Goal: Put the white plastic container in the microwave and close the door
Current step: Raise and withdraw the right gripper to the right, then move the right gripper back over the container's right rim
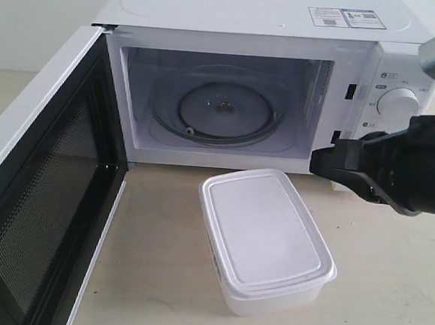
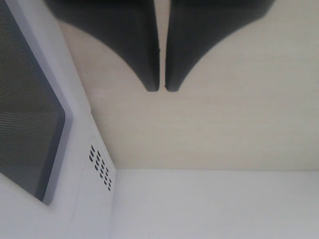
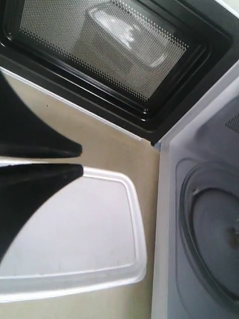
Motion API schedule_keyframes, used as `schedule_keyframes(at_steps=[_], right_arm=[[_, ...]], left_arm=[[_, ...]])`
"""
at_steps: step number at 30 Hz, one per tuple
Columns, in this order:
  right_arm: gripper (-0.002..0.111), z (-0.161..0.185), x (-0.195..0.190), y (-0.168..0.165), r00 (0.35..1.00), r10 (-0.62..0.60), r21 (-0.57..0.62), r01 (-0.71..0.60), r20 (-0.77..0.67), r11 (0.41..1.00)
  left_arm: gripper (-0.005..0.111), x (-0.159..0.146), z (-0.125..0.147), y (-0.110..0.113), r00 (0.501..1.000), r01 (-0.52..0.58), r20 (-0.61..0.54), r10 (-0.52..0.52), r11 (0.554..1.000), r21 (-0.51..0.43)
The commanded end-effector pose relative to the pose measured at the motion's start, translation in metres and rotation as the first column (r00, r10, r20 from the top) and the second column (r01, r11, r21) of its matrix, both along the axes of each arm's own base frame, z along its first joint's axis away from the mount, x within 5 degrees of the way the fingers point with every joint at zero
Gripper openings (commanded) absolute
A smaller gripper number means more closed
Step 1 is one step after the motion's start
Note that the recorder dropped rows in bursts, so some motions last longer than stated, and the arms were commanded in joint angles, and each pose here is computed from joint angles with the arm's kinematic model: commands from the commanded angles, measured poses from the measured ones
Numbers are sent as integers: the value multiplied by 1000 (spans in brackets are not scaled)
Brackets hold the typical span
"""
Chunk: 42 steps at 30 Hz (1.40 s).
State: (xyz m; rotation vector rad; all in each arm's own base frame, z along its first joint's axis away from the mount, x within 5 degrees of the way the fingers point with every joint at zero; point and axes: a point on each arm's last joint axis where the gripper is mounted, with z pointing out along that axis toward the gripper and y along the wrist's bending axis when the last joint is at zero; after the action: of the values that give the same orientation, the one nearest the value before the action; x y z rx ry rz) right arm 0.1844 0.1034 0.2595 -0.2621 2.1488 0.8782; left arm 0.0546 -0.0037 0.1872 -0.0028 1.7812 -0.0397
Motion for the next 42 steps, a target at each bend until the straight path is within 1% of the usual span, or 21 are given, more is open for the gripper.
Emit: schedule_keyframes(at_steps=[1, 2, 4, 5, 6, 7, 9, 11, 12, 15, 18, 23, 27, 30, 32, 35, 37, 39, 41, 42], right_arm=[[0, -1, -2, -1, 1000, 14, -2, -14, -9, 1000], [0, -3, -2, -2, 1000, -1, -10, 1, -8, 1000], [0, -8, 2, -8, 998, -70, -44, 70, 4, 997], [0, -9, 4, -11, 994, -112, -63, 113, 19, 992], [0, -10, 7, -18, 981, -187, -92, 191, 49, 977], [0, -10, 8, -23, 969, -236, -109, 243, 72, 964], [0, -2, 11, -36, 922, -355, -128, 375, 156, 918], [0, 9, 8, -47, 868, -439, -115, 473, 233, 874], [0, 16, 5, -52, 840, -471, -98, 511, 270, 854], [0, 33, -7, -62, 780, -515, -54, 568, 356, 822], [0, 45, -18, -67, 752, -522, -4, 572, 403, 820], [0, 52, -29, -61, 786, -476, 51, 499, 394, 865], [0, 52, -30, -58, 805, -445, 46, 466, 393, 884], [0, 51, -31, -56, 814, -393, -1, 435, 428, 900], [0, 51, -31, -56, 816, -396, 6, 435, 422, 901], [0, 51, -31, -56, 819, -428, 51, 444, 383, 895], [0, 51, -31, -56, 819, -430, 54, 444, 381, 894], [0, 51, -30, -59, 804, -476, 78, 482, 356, 873], [0, 50, -30, -60, 806, -465, 43, 484, 367, 874], [0, 48, -30, -60, 808, -444, 1, 482, 386, 876]], left_arm=[[4, 0, 0, 0, 1000, 1, 12, -1, 1000, -10], [4, 0, 0, 0, 1000, 1, 12, -1, 1000, -10], [4, 0, 0, 0, 1000, 1, 12, -1, 1000, -10], [4, 0, 0, 0, 1000, 1, 12, -1, 1000, -10], [4, 0, 0, 0, 1000, 1, 12, -1, 1000, -10], [4, 0, 0, 0, 1000, 1, 12, -1, 1000, -10], [4, 0, 0, 0, 1000, 1, 12, -1, 1000, -10], [4, 0, 0, 0, 1000, 1, 12, -1, 1000, -10], [4, 0, 0, 0, 1000, 1, 12, -1, 1000, -10], [4, 0, 0, 0, 1000, 1, 12, -1, 1000, -10], [4, 0, 0, 0, 1000, 1, 12, -1, 1000, -10], [4, 0, 0, 0, 1000, 1, 12, -1, 1000, -10], [4, 0, 0, 0, 1000, 1, 12, -1, 1000, -10], [4, 0, 0, 0, 1000, 1, 12, -1, 1000, -10], [4, 0, 0, 0, 1000, 1, 12, -1, 1000, -10], [4, 0, 0, 0, 1000, 1, 12, -1, 1000, -10], [4, 0, 0, 0, 1000, 1, 12, -1, 1000, -10], [4, 0, 0, 0, 1000, 1, 12, -1, 1000, -10], [4, 0, 0, 0, 1000, 1, 12, -1, 1000, -10], [4, 0, 0, 0, 1000, 1, 12, -1, 1000, -10]])
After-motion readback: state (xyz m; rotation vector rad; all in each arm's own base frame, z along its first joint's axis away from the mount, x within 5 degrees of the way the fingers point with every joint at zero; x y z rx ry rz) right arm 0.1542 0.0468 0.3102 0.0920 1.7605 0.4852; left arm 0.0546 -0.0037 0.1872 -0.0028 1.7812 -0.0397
